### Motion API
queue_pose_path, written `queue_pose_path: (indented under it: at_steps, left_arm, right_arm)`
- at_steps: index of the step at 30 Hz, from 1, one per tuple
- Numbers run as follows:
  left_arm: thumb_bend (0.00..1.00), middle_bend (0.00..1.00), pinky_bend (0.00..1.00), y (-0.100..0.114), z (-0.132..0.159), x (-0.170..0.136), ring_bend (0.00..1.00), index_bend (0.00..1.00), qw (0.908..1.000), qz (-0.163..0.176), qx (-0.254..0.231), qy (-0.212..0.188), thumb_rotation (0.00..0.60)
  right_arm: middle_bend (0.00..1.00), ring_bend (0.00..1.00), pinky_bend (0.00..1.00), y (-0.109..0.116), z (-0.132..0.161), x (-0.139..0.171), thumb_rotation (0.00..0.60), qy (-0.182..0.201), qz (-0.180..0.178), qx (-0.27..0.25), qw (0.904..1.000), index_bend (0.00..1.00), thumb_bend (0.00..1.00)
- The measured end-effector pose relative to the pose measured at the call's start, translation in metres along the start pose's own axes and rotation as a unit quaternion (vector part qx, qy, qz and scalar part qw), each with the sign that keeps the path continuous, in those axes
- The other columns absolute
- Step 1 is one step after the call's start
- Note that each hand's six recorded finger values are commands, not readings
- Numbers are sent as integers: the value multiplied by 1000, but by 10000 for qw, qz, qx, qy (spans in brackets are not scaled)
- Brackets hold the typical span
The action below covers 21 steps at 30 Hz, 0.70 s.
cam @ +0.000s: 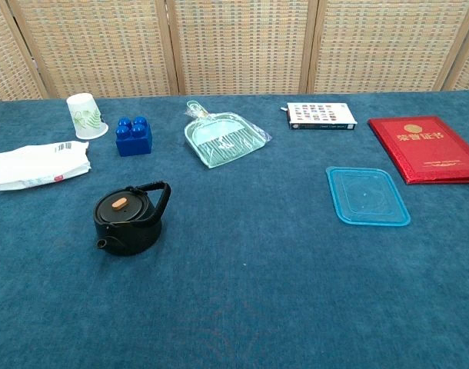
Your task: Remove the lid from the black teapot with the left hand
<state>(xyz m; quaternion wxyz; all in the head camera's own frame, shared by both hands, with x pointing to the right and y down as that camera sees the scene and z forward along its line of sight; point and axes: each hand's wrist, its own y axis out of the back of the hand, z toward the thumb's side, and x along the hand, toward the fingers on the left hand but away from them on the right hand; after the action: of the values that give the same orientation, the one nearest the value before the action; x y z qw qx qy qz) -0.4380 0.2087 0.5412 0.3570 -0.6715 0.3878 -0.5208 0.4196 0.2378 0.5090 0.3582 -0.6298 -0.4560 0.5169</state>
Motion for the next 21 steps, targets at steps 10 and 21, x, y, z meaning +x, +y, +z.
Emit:
queue_pose_path:
  at_steps: [10, 21]
  left_arm:
    - [329, 0, 0, -5, 0, 6, 0, 0, 9999, -148, -74, -43, 600]
    - [1000, 0, 0, -36, 44, 73, 0, 0, 9820, -1450, -820, -886, 600]
  right_arm:
    - [0, 0, 0, -2, 1, 0, 600, -3, 56, -11, 10000, 0, 0]
    - [0, 0, 0, -8, -5, -6, 600, -103, 214, -56, 9997, 0, 0]
